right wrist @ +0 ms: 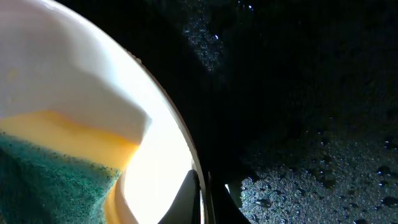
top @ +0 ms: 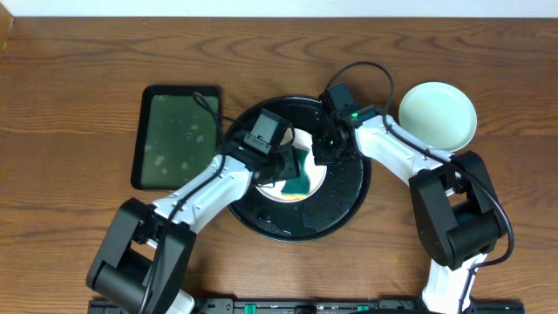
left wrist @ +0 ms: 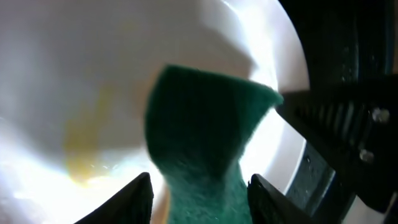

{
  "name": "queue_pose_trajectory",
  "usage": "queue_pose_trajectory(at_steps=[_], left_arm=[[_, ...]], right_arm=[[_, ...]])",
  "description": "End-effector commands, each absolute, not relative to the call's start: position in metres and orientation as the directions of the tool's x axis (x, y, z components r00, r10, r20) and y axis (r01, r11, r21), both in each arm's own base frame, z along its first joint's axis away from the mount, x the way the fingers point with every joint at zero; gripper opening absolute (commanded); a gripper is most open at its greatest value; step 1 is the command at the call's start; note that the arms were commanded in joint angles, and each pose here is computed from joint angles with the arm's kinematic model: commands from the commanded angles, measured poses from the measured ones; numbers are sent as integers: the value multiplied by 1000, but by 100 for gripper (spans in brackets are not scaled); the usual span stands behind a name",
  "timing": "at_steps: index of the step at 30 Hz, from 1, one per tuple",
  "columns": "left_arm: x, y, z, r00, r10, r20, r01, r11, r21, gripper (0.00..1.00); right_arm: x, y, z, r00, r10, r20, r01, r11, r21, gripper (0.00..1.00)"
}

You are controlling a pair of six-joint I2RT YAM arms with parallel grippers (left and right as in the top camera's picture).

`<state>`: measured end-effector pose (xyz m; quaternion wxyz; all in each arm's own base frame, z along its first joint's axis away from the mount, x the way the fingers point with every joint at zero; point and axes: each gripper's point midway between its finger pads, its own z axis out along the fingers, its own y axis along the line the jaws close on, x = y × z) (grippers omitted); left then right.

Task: Clean dirty plates on tray and stack at the side
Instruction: 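Scrub the pink plate with the sponge while the right gripper holds its rim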

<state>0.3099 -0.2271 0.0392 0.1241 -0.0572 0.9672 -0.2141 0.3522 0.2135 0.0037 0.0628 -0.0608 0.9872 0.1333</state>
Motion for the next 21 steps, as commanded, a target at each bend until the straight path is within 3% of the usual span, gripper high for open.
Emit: queue_pose_trajectory(at_steps=[1, 16, 21], left_arm=[[303, -237, 36, -969, -129, -212, -26, 902, -431, 51], [306, -230, 26, -965, -133, -225, -39, 925, -379, 48], [304, -229, 19, -969, -131, -211, -46, 928, -369, 42]], right_arm=[[331, 227, -21, -986, -151, -66, -164, 948, 272, 1], [330, 227, -21, -986, -151, -63, -163, 949, 271, 1], [330, 226, -21, -987, -152, -62, -163, 949, 271, 1]])
